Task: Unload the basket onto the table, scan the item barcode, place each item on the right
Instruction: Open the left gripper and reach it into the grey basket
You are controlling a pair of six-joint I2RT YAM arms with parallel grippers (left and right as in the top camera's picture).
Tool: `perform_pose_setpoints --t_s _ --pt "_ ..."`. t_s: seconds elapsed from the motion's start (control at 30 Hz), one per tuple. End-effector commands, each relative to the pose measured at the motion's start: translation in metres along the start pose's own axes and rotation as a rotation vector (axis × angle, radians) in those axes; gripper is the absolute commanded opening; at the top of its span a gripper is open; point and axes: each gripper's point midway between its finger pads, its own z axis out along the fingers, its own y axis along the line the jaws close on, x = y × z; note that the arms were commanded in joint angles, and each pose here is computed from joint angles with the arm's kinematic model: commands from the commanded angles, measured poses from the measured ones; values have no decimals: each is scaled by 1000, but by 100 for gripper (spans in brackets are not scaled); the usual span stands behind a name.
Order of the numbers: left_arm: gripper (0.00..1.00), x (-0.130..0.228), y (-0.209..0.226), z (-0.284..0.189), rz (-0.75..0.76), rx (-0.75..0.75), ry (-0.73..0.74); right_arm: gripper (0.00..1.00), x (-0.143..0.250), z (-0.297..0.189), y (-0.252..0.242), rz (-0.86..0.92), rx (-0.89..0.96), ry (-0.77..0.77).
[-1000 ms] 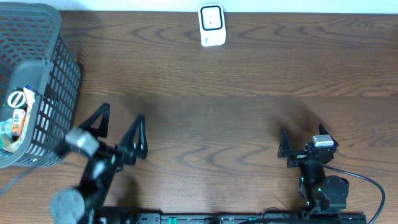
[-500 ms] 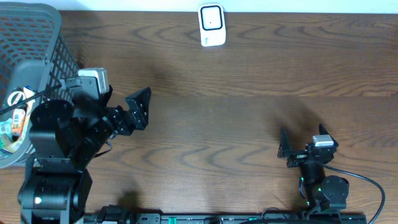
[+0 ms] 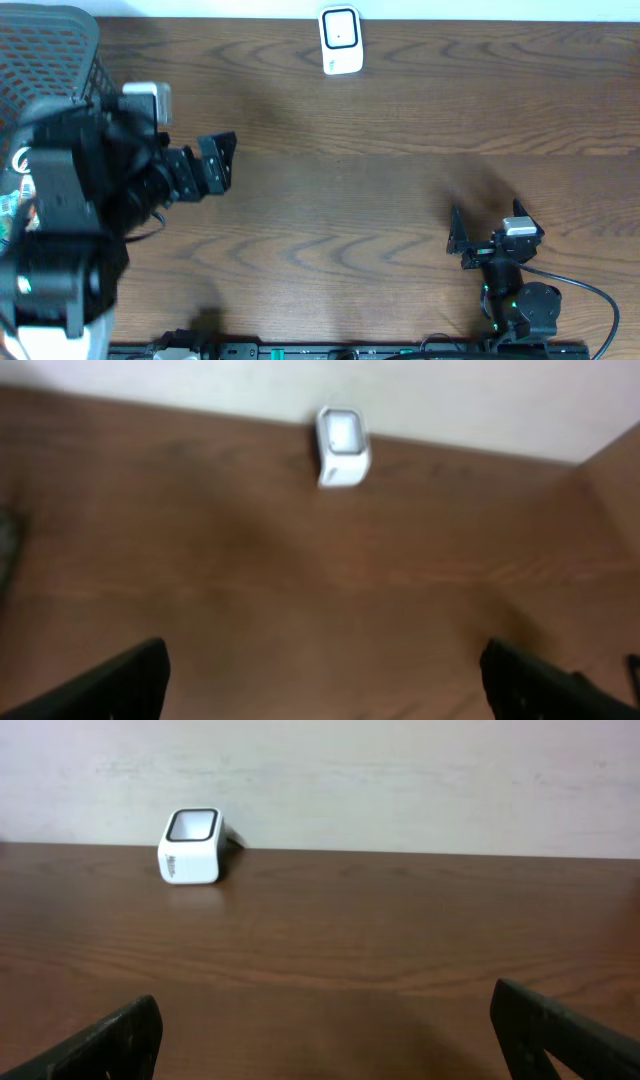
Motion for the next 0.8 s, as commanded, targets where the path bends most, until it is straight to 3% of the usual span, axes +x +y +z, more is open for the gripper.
perform_pose_setpoints --t_s 0.0,0.17,0.47,0.57,0.7,0.77 --pt "98 -14 10 12 36 -71 80 99 0 0 -2 -4 10 -1" --pt "98 -24 13 30 29 -75 108 99 0 0 -2 -4 10 -1" --pt "98 -91 16 13 15 -87 -73 99 0 0 -2 -4 10 -1" --pt "98 -117 52 5 -50 -188 -89 99 0 0 -2 -4 10 -1" --pt "98 -143 149 -16 -276 -517 -183 99 0 0 -2 -4 10 -1" --pt "98 -146 184 -25 -372 -601 -226 99 0 0 -2 -4 10 -1"
